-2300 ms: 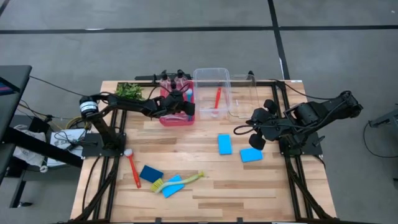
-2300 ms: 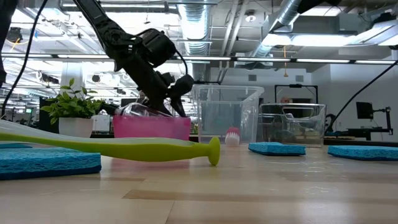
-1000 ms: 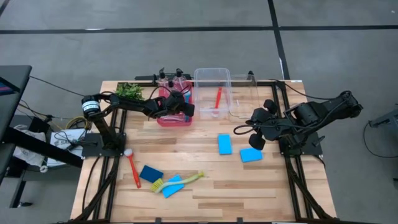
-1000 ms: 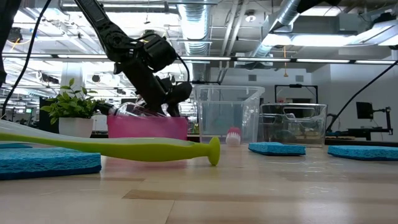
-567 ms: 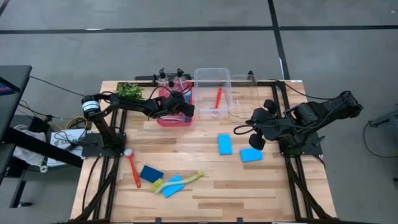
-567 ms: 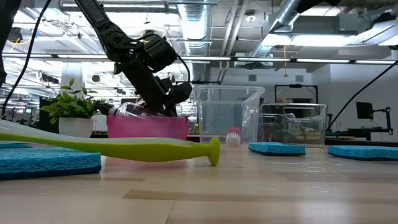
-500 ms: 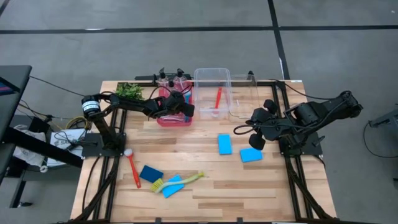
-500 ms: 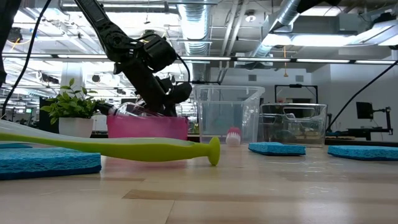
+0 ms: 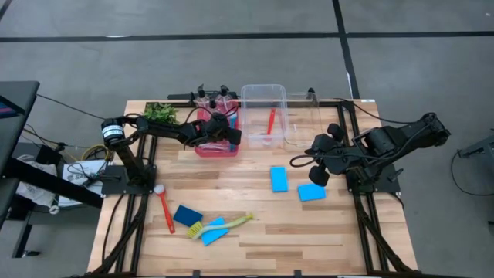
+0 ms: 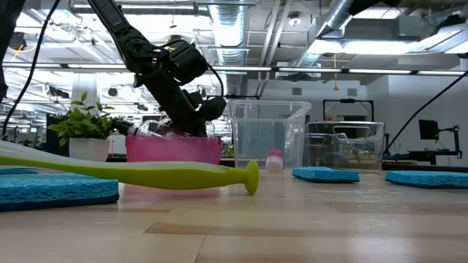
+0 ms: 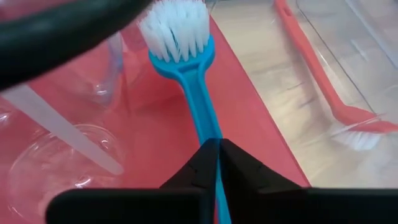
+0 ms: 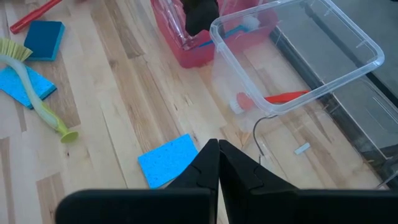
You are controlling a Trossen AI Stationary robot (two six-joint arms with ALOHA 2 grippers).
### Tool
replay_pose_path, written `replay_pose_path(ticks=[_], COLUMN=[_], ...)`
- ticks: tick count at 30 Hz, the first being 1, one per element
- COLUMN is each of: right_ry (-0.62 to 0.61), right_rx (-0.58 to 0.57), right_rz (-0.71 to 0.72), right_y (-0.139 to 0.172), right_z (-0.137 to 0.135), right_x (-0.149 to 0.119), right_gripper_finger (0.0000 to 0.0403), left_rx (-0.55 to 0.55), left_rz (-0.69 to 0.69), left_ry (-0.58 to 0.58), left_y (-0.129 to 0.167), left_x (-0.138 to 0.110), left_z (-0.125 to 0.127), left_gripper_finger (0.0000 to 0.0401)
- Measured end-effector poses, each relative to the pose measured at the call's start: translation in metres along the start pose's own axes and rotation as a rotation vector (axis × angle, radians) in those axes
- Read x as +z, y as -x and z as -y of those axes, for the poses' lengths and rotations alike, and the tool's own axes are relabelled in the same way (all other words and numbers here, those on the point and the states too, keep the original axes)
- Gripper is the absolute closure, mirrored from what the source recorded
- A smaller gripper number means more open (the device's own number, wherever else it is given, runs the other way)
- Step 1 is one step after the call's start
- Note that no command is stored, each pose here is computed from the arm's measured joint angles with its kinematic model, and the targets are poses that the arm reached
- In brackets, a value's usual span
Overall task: Pick & Place Kitchen Sink Supplies
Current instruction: Put the blue dishwashing brush into the red bin
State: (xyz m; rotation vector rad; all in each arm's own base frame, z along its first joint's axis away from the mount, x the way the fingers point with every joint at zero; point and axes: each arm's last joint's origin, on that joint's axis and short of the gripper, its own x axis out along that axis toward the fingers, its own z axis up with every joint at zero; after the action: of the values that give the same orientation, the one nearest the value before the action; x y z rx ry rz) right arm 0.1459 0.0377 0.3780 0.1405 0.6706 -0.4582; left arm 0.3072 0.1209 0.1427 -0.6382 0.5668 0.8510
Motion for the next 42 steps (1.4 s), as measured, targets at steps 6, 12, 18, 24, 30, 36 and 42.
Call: replay_pose_path(ticks=[6, 12, 18, 24, 30, 36, 42], right_ry=[0.000, 0.000, 0.000, 0.001, 0.003, 0.002, 0.000], right_rx=[0.000, 0.000, 0.000, 0.001, 0.001, 0.001, 0.003], right_rz=[0.000, 0.000, 0.000, 0.000, 0.000, 0.000, 0.003], right_y=[0.000, 0.000, 0.000, 0.000, 0.000, 0.000, 0.000], right_z=[0.000, 0.000, 0.000, 0.000, 0.000, 0.000, 0.000], right_x=[0.000, 0.000, 0.000, 0.000, 0.000, 0.000, 0.000], right_gripper_finger=[0.0402, 0.0402, 0.0402, 0.0402, 0.0402, 0.0402, 0.0402], left_rx=[-0.028, -0.033, -0.008, -0.012, -0.013, -0.026, -0.054], left_rz=[-0.016, -0.022, -0.043, -0.040, -0.038, -0.045, -0.036], left_ry=[0.016, 0.015, 0.034, 0.057, 0.040, 0.040, 0.030], left_y=[0.000, -0.001, -0.010, -0.009, -0.008, -0.008, -0.001], left_x=[0.000, -0.001, -0.008, -0.007, -0.007, -0.006, -0.004], left_z=[0.001, 0.001, 0.000, 0.000, 0.000, 0.000, 0.004], left_gripper_finger=[0.0325, 0.0282, 0.0276, 0.0293, 0.0352, 0.0392, 0.0397])
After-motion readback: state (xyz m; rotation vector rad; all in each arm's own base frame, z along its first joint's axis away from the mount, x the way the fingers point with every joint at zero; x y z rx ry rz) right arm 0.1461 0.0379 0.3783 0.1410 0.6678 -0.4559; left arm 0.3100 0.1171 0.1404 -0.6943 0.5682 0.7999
